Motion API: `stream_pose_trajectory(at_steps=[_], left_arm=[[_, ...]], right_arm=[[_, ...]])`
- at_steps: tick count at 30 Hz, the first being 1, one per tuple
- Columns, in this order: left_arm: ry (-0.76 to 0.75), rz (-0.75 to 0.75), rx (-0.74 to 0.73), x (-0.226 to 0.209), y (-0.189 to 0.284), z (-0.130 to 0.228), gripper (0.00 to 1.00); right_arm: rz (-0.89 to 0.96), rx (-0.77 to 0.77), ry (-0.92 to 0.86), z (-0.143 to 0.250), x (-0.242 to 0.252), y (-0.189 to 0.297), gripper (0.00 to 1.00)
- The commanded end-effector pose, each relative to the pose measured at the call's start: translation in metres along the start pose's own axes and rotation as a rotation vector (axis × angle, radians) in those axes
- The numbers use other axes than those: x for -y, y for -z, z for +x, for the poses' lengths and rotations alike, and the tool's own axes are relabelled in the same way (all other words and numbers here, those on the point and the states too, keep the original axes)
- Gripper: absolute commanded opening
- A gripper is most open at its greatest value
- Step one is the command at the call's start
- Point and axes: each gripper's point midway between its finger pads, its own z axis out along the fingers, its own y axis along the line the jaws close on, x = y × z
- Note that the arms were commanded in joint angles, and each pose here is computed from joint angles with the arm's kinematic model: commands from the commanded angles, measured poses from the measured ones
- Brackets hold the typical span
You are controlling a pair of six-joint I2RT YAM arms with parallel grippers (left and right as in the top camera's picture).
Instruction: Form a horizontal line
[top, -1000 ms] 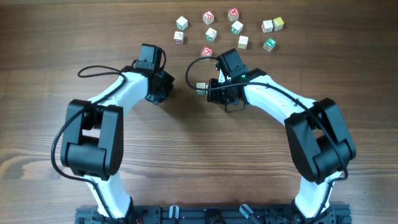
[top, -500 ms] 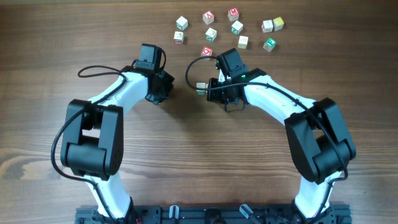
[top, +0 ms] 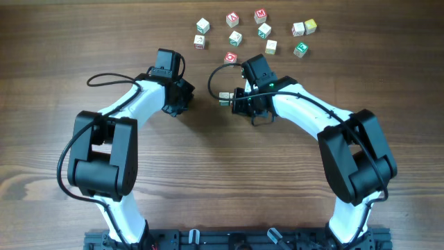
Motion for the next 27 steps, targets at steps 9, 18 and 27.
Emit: stream_pose_trajectory(at_steps=[9, 18, 27], left_arm=[[0.012, -0.144, -0.013, -0.044, -0.028, 0.008, 0.17], [0.012, -0.145, -0.012, -0.044, -0.028, 0.008, 0.17], [0.012, -0.145, -0.013, -0.044, -0.028, 0.008, 0.17]], right_arm=[[0.122, 0.057, -0.121, -0.009, 0.023, -0.004, 0.05], [0.144, 0.153, -0.106, -0.029, 0.024, -0.002, 0.04], [0.132, 0.154, -0.079, -0.030, 0.022, -0.002, 0.05]])
